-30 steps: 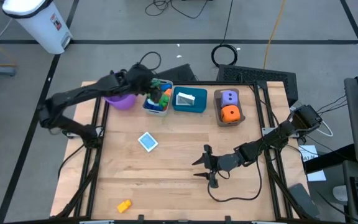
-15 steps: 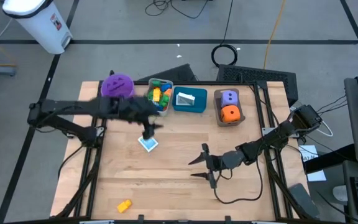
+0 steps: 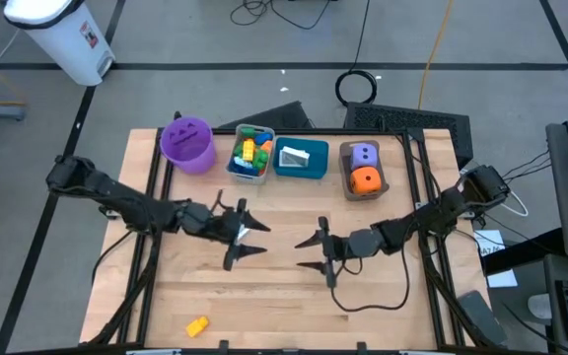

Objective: Pick & Place Toys
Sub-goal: Put the light blue deck of cards into the blue bin

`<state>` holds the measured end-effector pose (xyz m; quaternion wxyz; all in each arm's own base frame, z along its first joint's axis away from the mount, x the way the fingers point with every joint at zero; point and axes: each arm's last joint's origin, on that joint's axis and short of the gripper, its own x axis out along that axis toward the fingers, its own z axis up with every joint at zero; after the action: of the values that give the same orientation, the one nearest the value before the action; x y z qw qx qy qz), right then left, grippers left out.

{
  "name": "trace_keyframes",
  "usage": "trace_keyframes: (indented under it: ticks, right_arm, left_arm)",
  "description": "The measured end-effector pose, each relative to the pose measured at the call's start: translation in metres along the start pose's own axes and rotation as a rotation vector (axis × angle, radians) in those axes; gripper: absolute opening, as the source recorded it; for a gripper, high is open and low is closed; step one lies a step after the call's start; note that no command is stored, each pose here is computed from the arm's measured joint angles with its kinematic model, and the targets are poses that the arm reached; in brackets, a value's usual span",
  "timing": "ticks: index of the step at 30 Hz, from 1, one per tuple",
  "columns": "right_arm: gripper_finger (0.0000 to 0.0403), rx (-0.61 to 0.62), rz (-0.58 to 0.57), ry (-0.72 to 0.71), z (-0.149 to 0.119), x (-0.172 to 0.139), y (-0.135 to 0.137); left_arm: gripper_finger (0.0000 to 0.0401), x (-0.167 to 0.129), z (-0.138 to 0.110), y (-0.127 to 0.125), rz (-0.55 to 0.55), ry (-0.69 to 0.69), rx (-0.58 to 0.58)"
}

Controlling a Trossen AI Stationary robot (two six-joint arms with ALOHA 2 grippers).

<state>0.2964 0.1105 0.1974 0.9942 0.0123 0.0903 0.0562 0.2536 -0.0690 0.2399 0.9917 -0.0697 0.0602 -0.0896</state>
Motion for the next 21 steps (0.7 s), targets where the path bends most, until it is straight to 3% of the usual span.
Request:
trace_keyframes:
  ticks: [4,12,17,21]
  right_arm:
    - [0.0208,0.007,-0.013,-0.015,0.002,0.001,-0.004]
    - [0.0208,0.007,-0.025,-0.006,0.001,0.002,-0.008]
    - [0.0208,0.007,-0.025,-0.007,0.001,0.002,-0.008]
    - [0.0208,0.006,-0.025,-0.007,0.001,0.002,-0.008]
  left_arm:
    - [0.0276,-0.004,-0.004,-0.004,0.044,-0.069,0.019]
    - [0.0276,0.0,-0.013,-0.004,0.07,-0.034,0.019]
    - [0.0276,0.008,-0.022,-0.003,0.07,-0.024,-0.074]
    - [0.0276,0.014,-0.03,-0.004,0.046,0.007,-0.071]
